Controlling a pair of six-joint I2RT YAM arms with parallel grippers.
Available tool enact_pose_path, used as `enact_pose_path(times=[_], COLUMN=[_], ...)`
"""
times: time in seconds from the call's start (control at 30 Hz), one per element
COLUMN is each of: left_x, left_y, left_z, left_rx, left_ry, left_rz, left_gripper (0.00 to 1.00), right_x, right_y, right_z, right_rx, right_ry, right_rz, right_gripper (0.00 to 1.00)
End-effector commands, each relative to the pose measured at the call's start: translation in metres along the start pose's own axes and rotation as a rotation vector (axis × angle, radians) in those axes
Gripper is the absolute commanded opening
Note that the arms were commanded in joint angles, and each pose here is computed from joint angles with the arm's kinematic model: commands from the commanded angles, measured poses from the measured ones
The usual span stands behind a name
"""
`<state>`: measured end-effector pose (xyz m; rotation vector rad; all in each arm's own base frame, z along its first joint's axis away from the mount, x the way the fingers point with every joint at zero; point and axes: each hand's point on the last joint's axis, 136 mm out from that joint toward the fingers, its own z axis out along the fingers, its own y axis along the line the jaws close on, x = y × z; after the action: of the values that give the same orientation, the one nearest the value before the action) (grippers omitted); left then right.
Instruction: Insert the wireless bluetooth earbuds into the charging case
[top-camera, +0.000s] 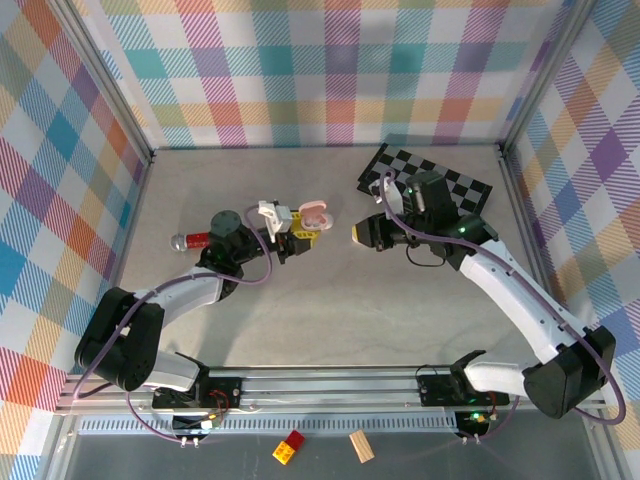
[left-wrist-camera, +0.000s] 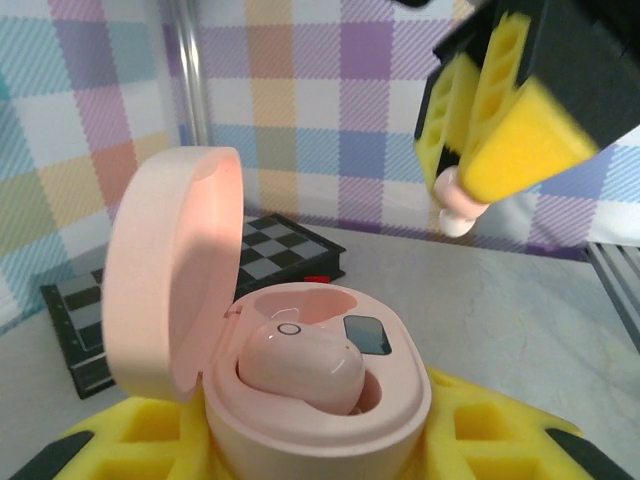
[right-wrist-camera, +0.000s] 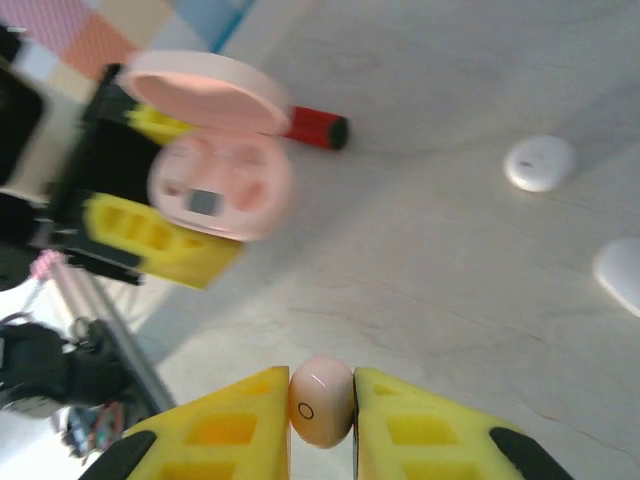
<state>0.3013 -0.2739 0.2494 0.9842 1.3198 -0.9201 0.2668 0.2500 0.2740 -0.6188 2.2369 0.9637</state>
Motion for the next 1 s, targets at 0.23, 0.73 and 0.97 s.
enact_pose_path(times=[0.23, 0.73, 0.97], left_x=[-0.013, -0.021, -0.019], left_y=[-0.032, -0.04, -0.038], left_z=[0.012, 0.018, 0.019], left_rx=[0.129, 0.153, 0.144], left_ry=[0.011, -0.003, 0.0], left_rz=[0.064, 0.084, 0.082], left_gripper=[0.29, 0.29, 0.3], right_x=[-0.028, -0.018, -0.017], right_y=[0.052, 0.028, 0.018], right_z=[-0.005, 0.022, 0.024], right_rx=[-0.291, -0.253, -0.239], right_ry=[-0.04, 0.043, 0.049], right_rz=[-0.073, -0.023, 0.01], right_gripper=[0.19, 0.18, 0.18])
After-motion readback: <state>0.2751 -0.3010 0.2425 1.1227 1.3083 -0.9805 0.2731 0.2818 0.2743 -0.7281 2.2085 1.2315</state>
